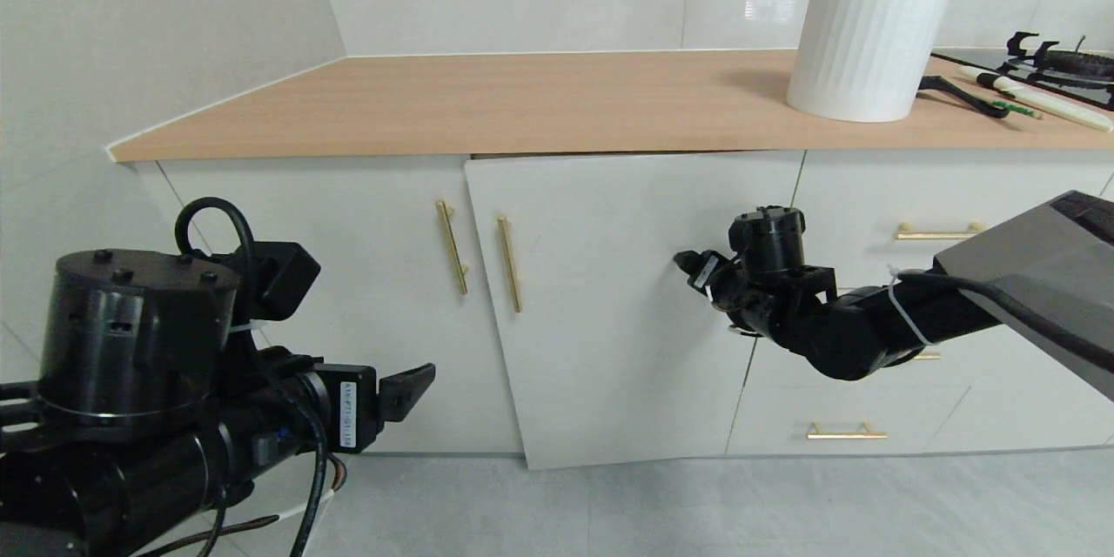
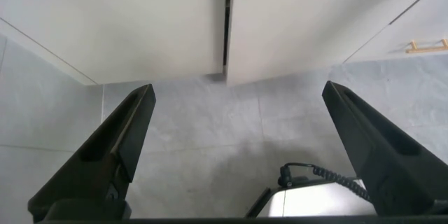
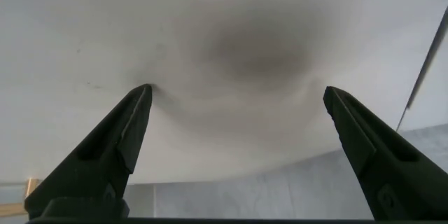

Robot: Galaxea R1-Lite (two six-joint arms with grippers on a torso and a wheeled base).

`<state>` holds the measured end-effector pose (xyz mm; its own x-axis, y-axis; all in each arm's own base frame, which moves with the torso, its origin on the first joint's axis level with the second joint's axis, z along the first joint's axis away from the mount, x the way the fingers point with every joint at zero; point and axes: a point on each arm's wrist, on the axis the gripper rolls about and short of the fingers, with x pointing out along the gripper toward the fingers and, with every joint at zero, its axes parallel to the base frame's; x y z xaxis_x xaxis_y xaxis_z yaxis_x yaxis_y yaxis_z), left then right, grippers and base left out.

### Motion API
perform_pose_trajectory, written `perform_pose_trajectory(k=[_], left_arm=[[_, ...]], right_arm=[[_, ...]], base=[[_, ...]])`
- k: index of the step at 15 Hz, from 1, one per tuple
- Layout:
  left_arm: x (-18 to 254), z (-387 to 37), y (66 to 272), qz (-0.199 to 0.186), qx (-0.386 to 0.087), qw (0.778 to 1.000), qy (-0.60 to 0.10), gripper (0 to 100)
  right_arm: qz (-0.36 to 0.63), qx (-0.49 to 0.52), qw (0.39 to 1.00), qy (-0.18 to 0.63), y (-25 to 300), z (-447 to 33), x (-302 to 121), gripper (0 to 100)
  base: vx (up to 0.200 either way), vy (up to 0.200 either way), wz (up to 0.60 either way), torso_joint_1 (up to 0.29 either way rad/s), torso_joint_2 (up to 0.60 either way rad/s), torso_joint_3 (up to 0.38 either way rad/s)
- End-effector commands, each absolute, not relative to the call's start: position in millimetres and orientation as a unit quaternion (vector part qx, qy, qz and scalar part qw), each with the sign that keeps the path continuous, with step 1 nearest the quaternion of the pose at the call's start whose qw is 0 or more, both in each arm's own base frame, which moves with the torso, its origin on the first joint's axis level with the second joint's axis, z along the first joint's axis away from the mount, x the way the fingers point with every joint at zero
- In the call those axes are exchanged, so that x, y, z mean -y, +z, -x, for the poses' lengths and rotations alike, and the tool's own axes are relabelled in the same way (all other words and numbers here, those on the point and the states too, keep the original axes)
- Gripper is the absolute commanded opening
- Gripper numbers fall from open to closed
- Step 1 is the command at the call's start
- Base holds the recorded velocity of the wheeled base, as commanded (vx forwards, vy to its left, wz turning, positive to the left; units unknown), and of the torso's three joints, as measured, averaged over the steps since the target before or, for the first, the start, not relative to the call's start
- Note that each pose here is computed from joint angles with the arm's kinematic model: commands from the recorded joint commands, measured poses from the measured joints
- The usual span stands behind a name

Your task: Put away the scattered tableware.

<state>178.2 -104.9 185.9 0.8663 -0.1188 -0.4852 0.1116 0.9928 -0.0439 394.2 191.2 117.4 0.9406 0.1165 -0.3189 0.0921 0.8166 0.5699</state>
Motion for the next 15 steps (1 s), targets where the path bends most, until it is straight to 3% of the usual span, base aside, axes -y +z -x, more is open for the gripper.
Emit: perform_pose_trajectory(k=[1,9,12,15], left_arm=[[105,-179,185,0.006,-0.253,0.966,-0.059,100],[105,-178,184,0.006,-0.254,0.965,-0.059,100],[92,-161,193,0.019,-0.229,0.972,-0.057,100],[62,-126,195,0.040,-0.193,0.980,-0.040,100]], right_arm=[[-0.310,-0.159,0.937,-0.012,117,-403,-187,100],[-0.312,-0.150,0.938,-0.013,134,-391,-181,100],[-0.306,-0.106,0.946,0.010,196,-337,-156,100],[-0.274,-0.066,0.959,0.001,230,-266,-107,100]], base=[[0.000,0.000,0.00,0.000,0.00,0.000],[0.000,0.000,0.00,0.000,0.00,0.000],[0.000,0.000,0.00,0.000,0.00,0.000],[0.000,0.000,0.00,0.000,0.00,0.000]])
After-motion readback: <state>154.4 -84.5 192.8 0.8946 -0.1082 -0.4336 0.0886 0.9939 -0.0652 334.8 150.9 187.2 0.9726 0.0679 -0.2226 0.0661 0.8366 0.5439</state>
